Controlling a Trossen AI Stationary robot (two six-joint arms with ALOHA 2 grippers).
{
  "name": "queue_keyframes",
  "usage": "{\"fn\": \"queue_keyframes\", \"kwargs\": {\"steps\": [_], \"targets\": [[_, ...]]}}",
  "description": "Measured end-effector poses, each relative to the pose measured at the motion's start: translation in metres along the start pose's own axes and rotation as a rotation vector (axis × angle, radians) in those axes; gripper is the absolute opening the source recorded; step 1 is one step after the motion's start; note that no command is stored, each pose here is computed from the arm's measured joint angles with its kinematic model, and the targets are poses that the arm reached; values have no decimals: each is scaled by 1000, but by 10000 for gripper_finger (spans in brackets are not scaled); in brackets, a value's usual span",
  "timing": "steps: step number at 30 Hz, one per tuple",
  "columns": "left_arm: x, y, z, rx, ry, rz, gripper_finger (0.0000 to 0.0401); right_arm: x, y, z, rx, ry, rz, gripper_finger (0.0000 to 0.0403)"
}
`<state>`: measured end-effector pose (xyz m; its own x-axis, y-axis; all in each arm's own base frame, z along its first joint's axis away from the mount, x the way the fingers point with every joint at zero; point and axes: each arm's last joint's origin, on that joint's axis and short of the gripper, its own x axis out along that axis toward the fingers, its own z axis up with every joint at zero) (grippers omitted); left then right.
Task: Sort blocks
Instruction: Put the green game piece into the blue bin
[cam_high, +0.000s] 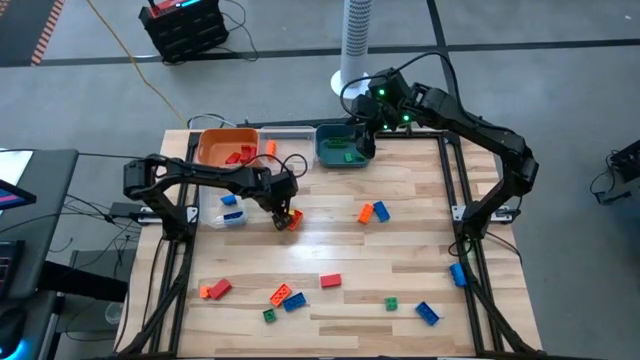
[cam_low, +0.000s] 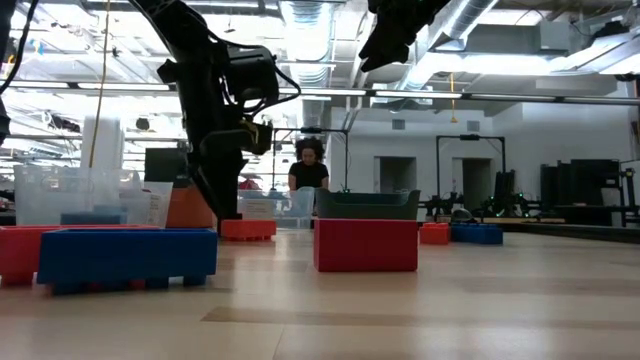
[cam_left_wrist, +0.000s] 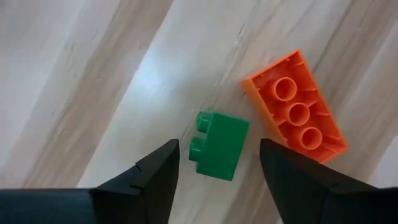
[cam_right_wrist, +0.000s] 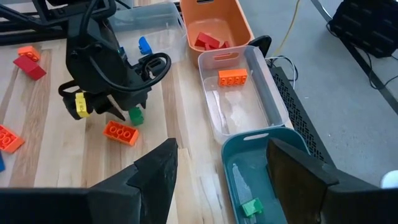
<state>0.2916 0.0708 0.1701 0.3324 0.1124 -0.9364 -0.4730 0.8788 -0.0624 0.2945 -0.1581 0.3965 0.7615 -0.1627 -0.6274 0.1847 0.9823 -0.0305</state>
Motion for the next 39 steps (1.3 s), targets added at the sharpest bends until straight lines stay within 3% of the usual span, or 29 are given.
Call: {"fn": "queue_keyframes", "kwargs": {"steps": [5,20,39], "targets": [[0,0,0,25,1,0,213,0,0,0,0,0,0,254],[-1,1,1,36,-15,32,79,0,0,0,6,-1,0,254],[-31,-4,25,80,7,26,74,0,0,-1,0,12,3,254]]}}
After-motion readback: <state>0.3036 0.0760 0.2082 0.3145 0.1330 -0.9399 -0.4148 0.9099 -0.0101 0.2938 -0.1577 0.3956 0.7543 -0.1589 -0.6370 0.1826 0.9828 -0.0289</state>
